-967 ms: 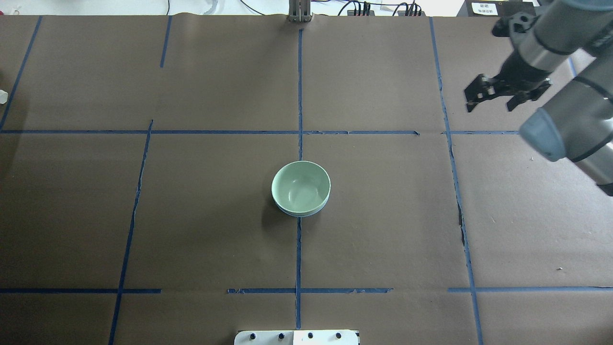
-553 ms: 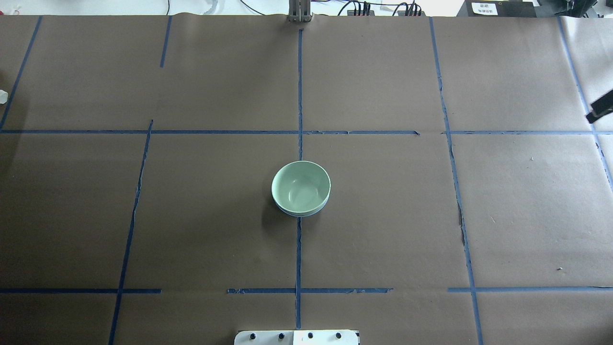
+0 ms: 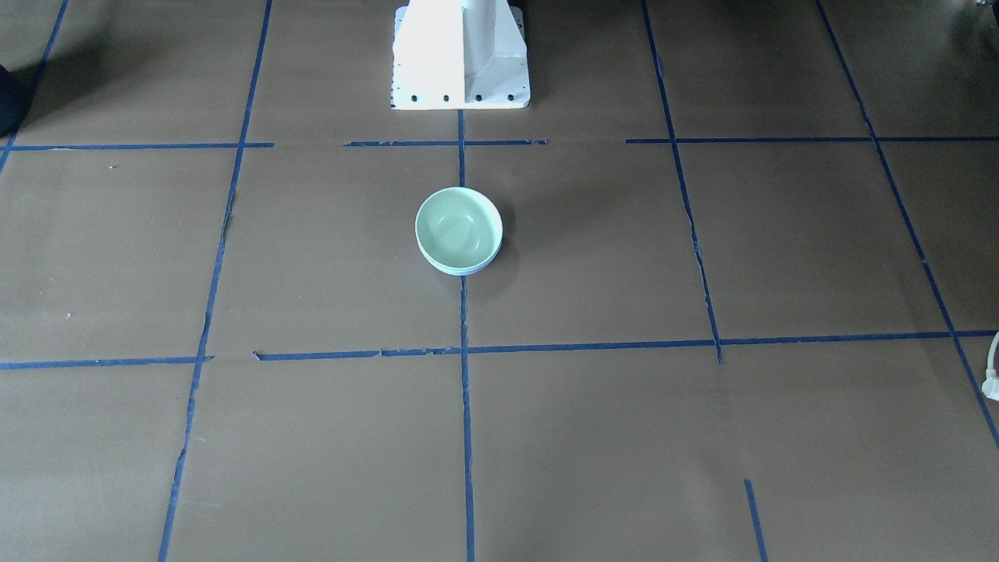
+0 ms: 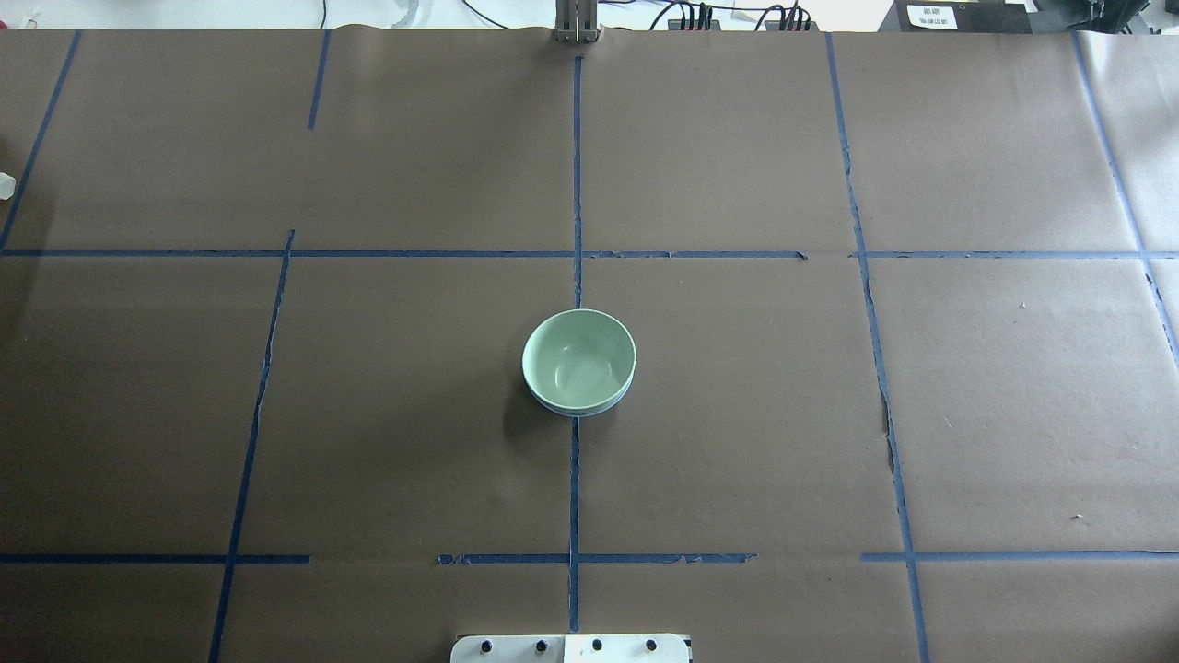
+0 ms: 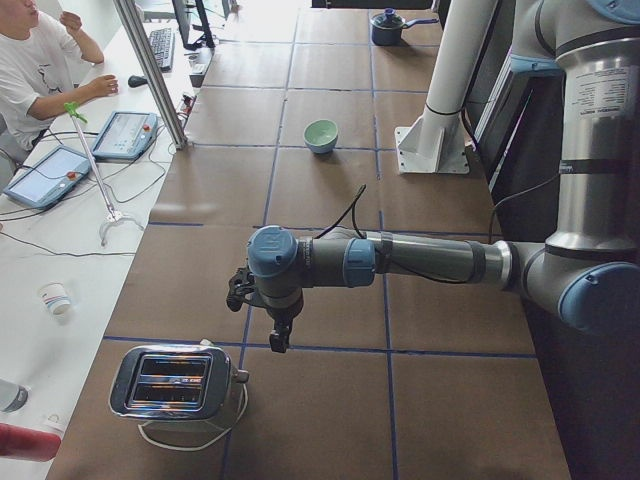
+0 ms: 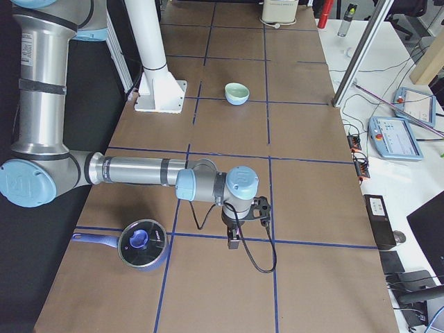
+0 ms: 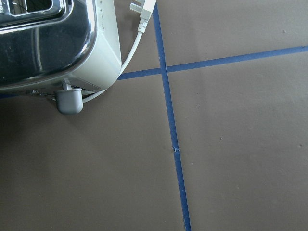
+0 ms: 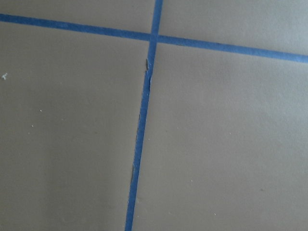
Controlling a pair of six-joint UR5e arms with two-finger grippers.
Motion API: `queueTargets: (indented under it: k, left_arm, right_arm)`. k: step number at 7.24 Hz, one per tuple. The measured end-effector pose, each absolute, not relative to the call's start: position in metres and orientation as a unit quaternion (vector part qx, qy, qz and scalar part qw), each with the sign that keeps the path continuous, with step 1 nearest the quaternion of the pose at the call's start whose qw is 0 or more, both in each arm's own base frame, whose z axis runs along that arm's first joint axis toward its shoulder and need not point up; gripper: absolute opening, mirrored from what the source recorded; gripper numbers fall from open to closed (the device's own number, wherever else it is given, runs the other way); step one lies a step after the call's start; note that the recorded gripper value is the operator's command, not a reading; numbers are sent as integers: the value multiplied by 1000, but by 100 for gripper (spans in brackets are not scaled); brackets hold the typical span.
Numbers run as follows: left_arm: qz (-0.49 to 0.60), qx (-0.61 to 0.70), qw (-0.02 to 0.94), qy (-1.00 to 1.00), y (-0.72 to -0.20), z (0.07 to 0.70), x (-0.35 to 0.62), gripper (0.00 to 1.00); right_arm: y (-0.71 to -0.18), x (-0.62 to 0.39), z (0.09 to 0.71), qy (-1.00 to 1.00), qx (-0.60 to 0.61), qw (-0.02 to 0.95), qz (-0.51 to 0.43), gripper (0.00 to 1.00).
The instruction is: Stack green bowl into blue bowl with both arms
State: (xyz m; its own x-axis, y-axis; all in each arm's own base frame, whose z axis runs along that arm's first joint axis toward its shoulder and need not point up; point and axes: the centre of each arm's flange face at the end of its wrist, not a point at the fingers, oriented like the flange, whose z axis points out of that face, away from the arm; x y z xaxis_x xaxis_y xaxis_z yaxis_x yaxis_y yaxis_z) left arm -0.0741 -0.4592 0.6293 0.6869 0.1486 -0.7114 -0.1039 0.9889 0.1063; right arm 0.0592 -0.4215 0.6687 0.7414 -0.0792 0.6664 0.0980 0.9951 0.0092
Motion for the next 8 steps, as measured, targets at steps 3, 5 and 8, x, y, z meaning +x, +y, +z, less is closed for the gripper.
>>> queueTargets:
  k: [3, 5, 8]
  left_arm:
    - [63, 13, 923, 379, -443, 646, -76, 100]
    - [66, 16, 926, 372, -442, 643, -77, 100]
    - [67, 18, 926, 371, -441, 641, -77, 100]
  right_arm:
    - [-416, 61, 659, -357, -5, 934, -25, 100]
    - [-417, 61, 657, -359, 4, 933, -27, 100]
    - [-417, 60, 660, -361, 8, 932, -31, 100]
